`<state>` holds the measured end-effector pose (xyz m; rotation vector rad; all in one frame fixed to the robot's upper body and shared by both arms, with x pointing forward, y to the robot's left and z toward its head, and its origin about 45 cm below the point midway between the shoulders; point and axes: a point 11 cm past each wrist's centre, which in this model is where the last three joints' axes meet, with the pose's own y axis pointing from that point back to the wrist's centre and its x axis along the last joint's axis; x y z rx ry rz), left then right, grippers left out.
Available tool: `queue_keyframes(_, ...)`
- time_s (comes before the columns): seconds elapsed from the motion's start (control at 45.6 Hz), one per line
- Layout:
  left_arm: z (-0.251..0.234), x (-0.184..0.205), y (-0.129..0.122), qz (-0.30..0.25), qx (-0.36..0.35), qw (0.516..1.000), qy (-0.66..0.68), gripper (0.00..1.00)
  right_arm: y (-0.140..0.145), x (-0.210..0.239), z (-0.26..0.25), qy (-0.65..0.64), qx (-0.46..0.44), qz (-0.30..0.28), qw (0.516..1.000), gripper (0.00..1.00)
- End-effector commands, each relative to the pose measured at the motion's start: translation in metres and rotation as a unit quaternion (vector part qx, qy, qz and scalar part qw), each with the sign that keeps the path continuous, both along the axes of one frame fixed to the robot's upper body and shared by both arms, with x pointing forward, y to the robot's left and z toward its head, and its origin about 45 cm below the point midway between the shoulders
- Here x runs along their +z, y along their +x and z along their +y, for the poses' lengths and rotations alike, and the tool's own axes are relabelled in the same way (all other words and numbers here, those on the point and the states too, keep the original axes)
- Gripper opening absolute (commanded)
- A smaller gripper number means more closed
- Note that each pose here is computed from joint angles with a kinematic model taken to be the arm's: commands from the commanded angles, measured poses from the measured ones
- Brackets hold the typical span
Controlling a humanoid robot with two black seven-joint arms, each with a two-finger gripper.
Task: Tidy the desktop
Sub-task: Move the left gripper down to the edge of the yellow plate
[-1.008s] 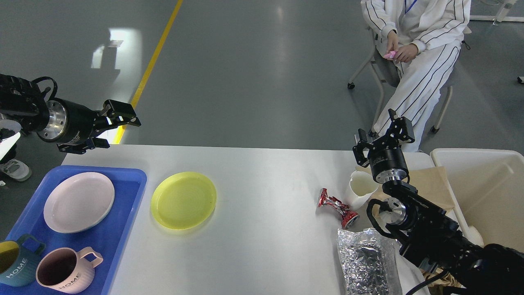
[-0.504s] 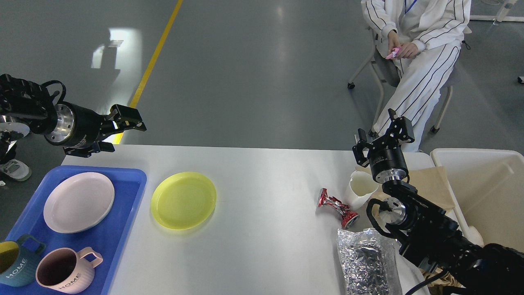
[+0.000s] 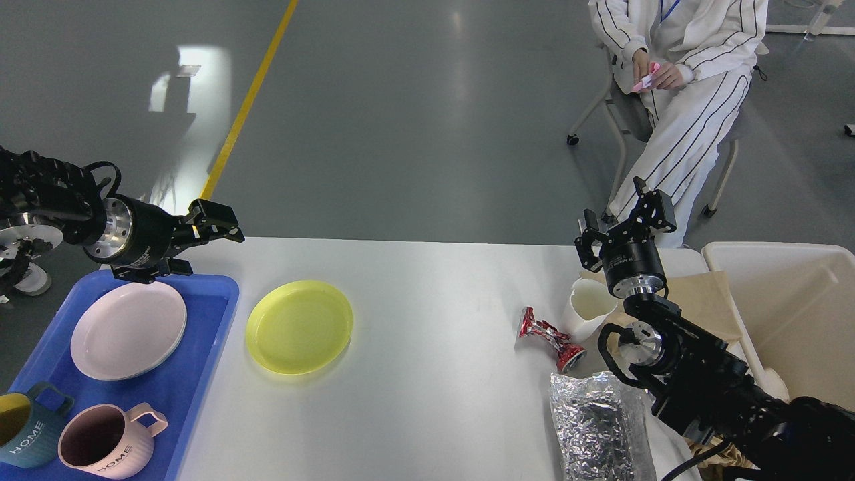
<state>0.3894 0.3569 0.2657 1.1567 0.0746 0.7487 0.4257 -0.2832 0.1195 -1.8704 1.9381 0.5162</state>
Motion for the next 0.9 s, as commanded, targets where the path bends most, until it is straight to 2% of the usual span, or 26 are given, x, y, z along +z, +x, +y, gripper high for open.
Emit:
queue_keyframes(0.0,-0.003,-0.004,-0.003,0.01,-0.002,1.0,-0.006,0.96,-0.001,-0.001,-0.001,0.0,-0.001,0.001,1.0,1.0)
queue_keyframes(0.219,-0.02,-0.035,-0.028,0.103,-0.02,0.994,-0.041,0.96,0.0,0.0,0.0,0.0,0.0,0.0,1.0,1.0)
queue_keyframes(0.46,-0.043,-0.062,-0.037,0.132,-0.04,0.989,-0.06,0.96,0.0,0.0,0.0,0.0,0.0,0.0,1.0,1.0)
queue_keyframes(0.614,-0.056,-0.089,-0.057,0.177,-0.048,0.979,-0.085,0.96,-0.001,-0.001,0.0,0.0,0.0,0.001,1.0,1.0)
queue_keyframes(0.679,-0.061,-0.104,-0.065,0.186,-0.05,0.978,-0.085,0.96,0.0,0.0,0.0,0.0,0.0,0.0,1.0,1.0)
queue_keyframes(0.877,-0.066,-0.146,-0.075,0.137,-0.019,0.989,-0.06,0.94,-0.001,-0.001,0.0,0.0,0.0,0.001,1.0,1.0)
